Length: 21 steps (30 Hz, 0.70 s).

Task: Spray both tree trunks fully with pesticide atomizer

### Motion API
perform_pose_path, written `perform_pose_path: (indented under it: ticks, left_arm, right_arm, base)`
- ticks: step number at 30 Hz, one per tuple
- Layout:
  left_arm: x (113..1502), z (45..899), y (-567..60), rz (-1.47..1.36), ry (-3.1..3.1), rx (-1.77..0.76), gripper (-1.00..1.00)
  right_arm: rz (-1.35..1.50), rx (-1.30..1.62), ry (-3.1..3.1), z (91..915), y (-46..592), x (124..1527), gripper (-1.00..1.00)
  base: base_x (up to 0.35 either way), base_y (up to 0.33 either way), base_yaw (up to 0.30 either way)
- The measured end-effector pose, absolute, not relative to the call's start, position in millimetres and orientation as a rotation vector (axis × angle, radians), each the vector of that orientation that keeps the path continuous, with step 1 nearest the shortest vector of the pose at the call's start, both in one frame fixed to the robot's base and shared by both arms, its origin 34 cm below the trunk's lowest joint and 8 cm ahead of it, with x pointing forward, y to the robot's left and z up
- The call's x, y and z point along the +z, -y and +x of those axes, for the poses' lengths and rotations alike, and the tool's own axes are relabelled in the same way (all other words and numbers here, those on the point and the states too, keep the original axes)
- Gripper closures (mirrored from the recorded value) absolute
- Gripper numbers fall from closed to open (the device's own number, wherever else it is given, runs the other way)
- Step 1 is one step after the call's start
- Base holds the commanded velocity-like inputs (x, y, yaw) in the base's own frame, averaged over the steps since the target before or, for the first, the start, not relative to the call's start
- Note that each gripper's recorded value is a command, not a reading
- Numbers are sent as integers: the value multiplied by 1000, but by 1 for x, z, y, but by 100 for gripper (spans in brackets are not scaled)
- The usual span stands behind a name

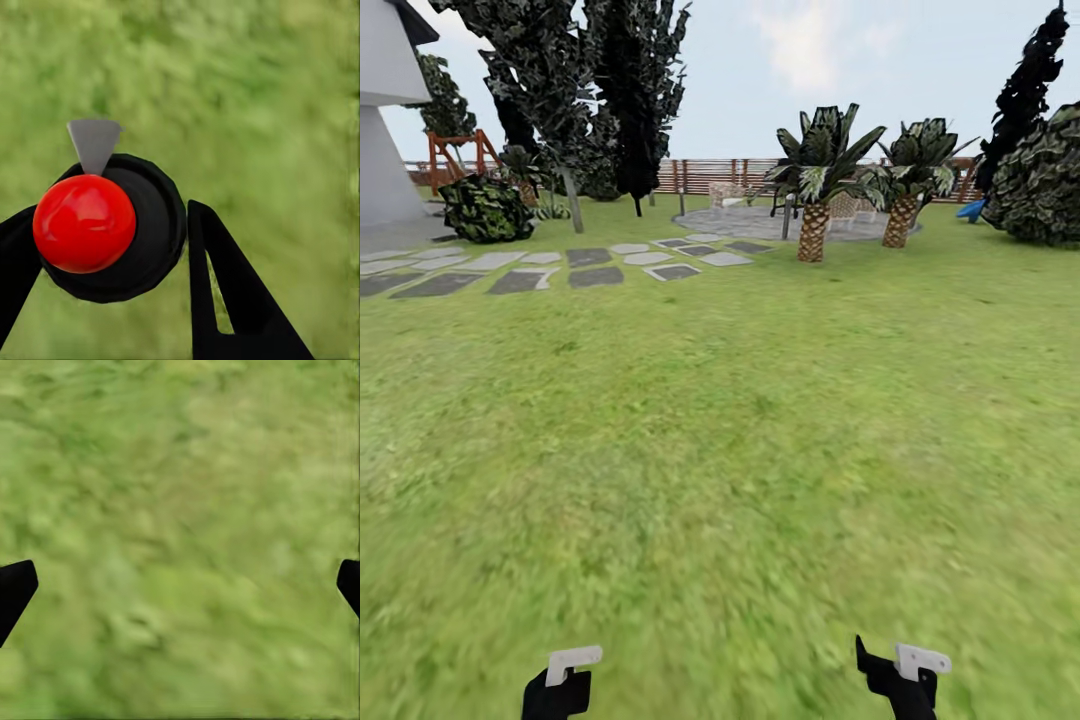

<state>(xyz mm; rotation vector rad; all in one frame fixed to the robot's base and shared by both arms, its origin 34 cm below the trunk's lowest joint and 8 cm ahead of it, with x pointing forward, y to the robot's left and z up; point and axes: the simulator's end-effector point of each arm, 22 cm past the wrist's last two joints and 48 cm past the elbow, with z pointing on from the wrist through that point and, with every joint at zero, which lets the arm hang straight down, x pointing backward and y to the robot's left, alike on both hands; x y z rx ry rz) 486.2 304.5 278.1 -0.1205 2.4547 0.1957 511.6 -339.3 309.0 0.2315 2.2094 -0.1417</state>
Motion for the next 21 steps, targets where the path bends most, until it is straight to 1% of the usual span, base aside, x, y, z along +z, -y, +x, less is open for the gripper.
perform_pose_path:
  ticks: [21]
  left_arm:
    - [278, 485, -304, -119, -2456, 195, 100]
  right_arm:
    - [231, -142, -2210, 511, 339, 309, -100]
  base:
    - [0, -271, -300]
